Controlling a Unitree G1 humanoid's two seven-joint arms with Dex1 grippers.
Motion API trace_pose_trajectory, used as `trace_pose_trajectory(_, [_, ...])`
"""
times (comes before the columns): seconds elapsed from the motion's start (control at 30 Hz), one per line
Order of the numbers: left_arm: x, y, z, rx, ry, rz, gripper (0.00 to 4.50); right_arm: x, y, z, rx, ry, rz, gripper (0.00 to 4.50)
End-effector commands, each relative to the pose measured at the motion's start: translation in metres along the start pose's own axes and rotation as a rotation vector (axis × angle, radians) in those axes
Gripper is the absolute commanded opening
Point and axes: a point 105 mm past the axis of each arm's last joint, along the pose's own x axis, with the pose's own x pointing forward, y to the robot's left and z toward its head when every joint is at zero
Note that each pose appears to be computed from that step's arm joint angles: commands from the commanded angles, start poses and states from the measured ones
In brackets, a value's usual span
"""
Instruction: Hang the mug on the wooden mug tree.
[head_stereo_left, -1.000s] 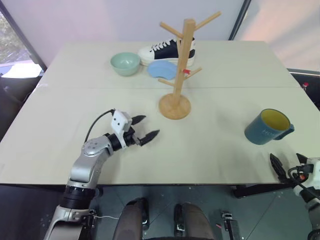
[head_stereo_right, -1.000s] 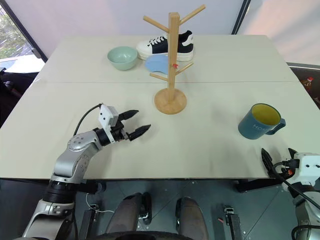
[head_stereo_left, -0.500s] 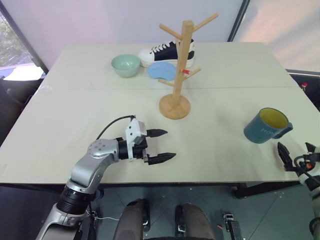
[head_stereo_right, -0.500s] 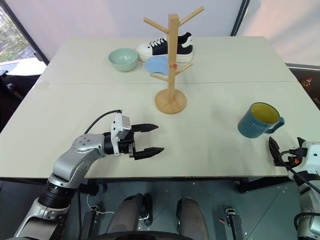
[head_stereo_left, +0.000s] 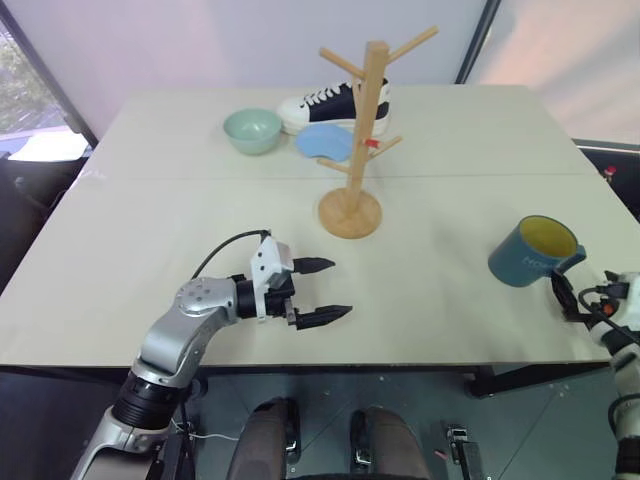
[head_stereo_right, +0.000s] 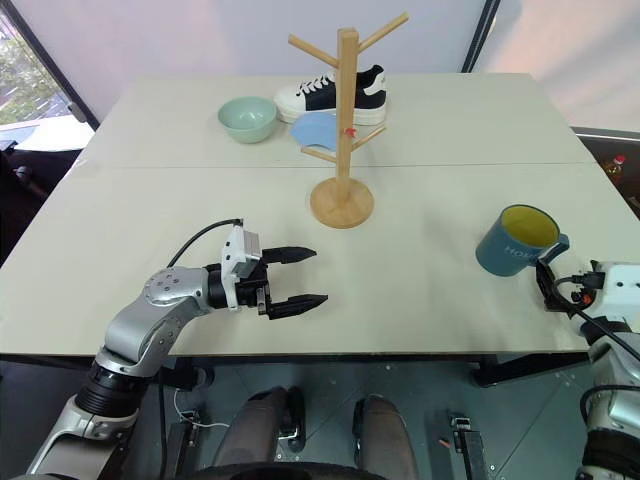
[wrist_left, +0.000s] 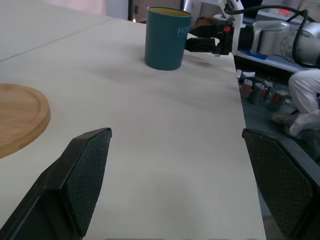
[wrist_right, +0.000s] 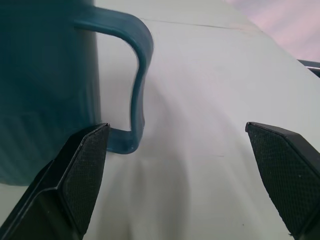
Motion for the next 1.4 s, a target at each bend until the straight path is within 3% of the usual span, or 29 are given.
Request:
trace_pose_trajectory(0.03, [0.001, -0.004, 0.013, 0.044, -0.027, -0.01, 4.5, 0.009, -0.003, 0.011, -0.021, -0.031, 0.011, 4.49])
trace_pose_trajectory(0.13, [-0.001, -0.004, 0.013, 0.047, -0.022, 0.001, 4.5, 0.016, 0.0, 0.009, -0.007, -0.027, 0.033, 3.62])
trace_pose_trajectory(0.37, [-0.007, -0.002, 0.013, 0.048, -0.016, 0.035, 4.5, 0.022, 0.013, 0.007, 0.033, -0.039, 0.114, 0.08])
trace_pose_trajectory(0.5, [-0.01, 0.001, 0.012, 0.051, -0.013, 0.061, 4.5, 0.023, 0.018, 0.013, 0.014, -0.062, 0.137, 0.08])
trace_pose_trajectory(0.57, [-0.016, 0.009, 0.013, 0.06, -0.02, 0.109, 4.5, 0.024, 0.034, 0.03, -0.082, -0.096, 0.197, 0.08])
trace_pose_trajectory(0.67, [-0.029, 0.03, 0.014, 0.072, -0.044, 0.229, 4.5, 0.02, 0.086, 0.063, -0.273, -0.167, 0.39, 0.08])
trace_pose_trajectory(0.83, [-0.052, 0.056, 0.014, 0.104, -0.06, 0.365, 4.5, 0.006, 0.166, 0.126, -0.425, -0.334, 0.622, 0.08])
trace_pose_trajectory(1.0, [-0.063, 0.071, 0.026, 0.151, -0.096, 0.425, 4.5, 0.0, 0.226, 0.177, -0.619, -0.426, 0.741, 0.08])
trace_pose_trajectory(1.17, [-0.067, 0.071, 0.054, 0.115, -0.242, 0.449, 4.5, 0.013, 0.248, 0.203, -0.701, -0.43, 0.669, 0.08])
trace_pose_trajectory(1.4, [-0.072, 0.066, 0.06, 0.131, -0.248, 0.455, 4.5, 0.02, 0.261, 0.217, -0.736, -0.415, 0.632, 0.08])
